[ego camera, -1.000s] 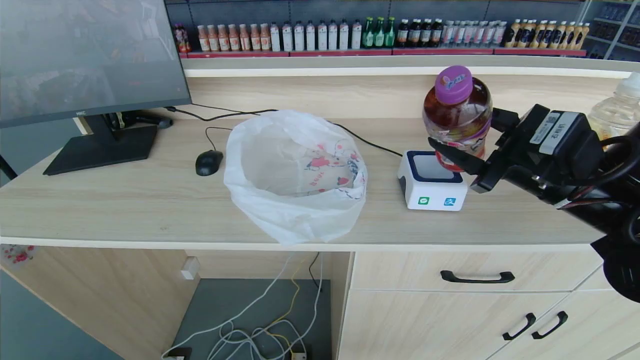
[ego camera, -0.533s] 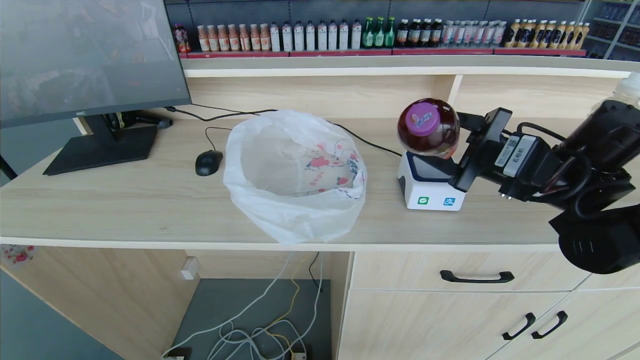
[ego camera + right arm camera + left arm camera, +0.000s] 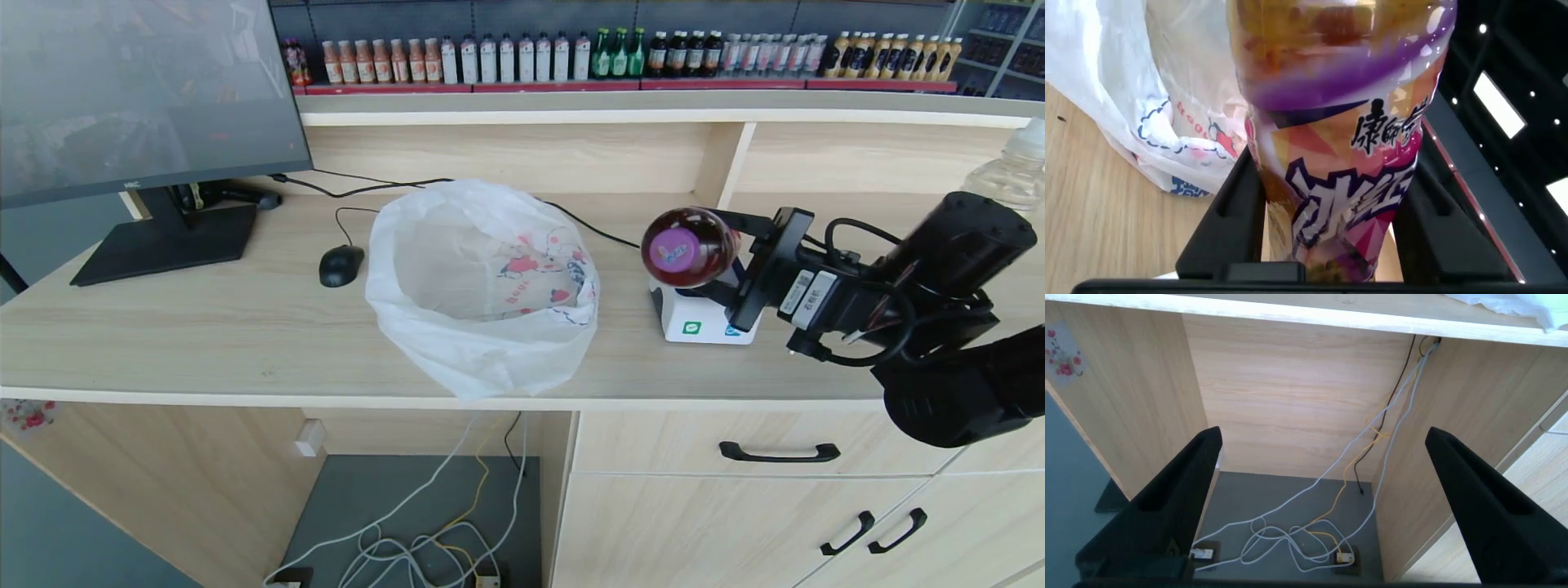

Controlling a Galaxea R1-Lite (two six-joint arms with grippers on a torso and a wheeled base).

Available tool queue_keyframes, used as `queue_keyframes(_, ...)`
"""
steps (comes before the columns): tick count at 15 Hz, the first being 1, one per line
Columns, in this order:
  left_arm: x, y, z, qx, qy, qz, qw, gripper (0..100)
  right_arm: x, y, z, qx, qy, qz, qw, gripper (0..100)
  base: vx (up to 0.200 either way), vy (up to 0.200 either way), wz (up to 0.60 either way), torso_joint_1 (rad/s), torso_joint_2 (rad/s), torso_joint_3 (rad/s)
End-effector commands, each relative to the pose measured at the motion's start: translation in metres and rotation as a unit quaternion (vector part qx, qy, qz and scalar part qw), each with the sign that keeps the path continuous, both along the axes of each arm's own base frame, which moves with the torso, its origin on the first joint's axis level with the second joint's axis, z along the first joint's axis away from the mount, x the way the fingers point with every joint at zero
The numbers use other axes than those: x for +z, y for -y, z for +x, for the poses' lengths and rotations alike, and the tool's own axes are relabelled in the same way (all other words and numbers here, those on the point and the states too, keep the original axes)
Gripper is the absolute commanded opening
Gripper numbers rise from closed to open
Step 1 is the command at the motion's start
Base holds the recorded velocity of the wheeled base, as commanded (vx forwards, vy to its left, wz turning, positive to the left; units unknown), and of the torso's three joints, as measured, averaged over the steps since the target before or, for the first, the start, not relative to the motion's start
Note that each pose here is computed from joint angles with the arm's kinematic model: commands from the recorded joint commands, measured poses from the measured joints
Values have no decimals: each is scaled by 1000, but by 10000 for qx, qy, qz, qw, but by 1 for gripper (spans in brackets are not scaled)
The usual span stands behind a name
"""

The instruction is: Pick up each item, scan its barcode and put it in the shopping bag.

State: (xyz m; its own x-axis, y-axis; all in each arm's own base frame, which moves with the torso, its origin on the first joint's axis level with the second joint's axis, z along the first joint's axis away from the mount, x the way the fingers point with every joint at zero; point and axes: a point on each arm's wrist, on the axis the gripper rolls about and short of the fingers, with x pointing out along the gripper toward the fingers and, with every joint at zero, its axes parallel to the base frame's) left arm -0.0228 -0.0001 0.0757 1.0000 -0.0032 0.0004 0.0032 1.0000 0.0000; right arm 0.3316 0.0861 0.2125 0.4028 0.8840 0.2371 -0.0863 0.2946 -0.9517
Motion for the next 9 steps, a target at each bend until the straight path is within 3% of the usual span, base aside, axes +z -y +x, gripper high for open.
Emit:
queue_keyframes(1,0,0,0,1,6,0,10000,100,-6,1,3,24,-21,-22,10000,0,0,0,0,0,0,0)
queue_keyframes(9,0,0,0,1,-2,0,10000,100,-22,7,6,8,411,-96,9991,0,0,0,0,0,0,0)
